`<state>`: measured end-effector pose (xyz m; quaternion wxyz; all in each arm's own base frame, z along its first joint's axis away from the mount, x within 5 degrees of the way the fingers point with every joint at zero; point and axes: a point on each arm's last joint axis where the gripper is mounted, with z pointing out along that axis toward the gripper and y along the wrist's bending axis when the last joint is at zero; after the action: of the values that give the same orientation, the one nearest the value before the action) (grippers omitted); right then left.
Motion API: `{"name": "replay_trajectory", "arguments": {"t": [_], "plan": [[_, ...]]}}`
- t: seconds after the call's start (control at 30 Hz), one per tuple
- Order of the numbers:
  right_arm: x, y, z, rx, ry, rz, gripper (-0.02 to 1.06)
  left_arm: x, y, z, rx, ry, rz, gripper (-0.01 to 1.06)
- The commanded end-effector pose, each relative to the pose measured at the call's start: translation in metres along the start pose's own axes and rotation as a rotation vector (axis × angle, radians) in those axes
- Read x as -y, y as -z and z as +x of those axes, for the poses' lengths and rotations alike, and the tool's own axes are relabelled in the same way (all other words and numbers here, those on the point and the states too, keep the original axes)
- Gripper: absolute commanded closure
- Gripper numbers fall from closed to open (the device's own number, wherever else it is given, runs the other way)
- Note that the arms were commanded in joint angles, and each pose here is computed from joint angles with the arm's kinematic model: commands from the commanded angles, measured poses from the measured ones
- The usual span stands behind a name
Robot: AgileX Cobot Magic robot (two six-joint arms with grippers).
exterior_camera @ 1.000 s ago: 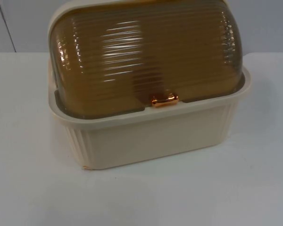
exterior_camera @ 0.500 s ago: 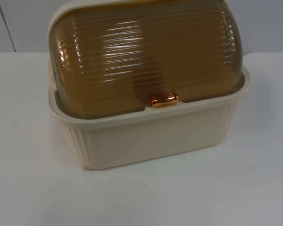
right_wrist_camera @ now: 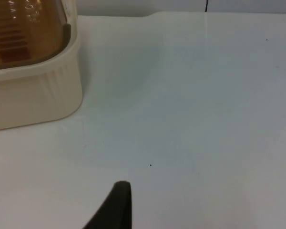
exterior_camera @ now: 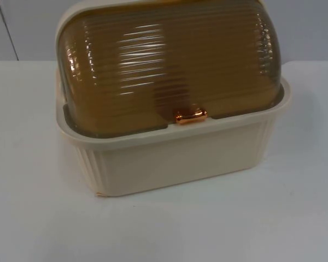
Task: Open the box lid with the left hand, place the block into the box with the right hand, then close the box lid with the left hand.
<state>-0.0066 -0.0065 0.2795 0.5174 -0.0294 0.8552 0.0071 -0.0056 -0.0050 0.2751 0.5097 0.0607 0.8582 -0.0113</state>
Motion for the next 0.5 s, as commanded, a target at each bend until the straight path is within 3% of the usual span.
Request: {"name": "replay_trajectory", "arguments": {"t": [0.0,0.47], "plan": [[0.0001,0.0001,-0.0003,0.008,0.002,0.006,0.06,-0.0004,-0.0005,0.0003,0.008,0.005,0.001,0.02],[-0.0013,0.0003,-0.0001,0.007,-0.024,0.043,0.06,-0.0004,-0.0005,0.0003,0.008,0.005,0.001,0.02]]}}
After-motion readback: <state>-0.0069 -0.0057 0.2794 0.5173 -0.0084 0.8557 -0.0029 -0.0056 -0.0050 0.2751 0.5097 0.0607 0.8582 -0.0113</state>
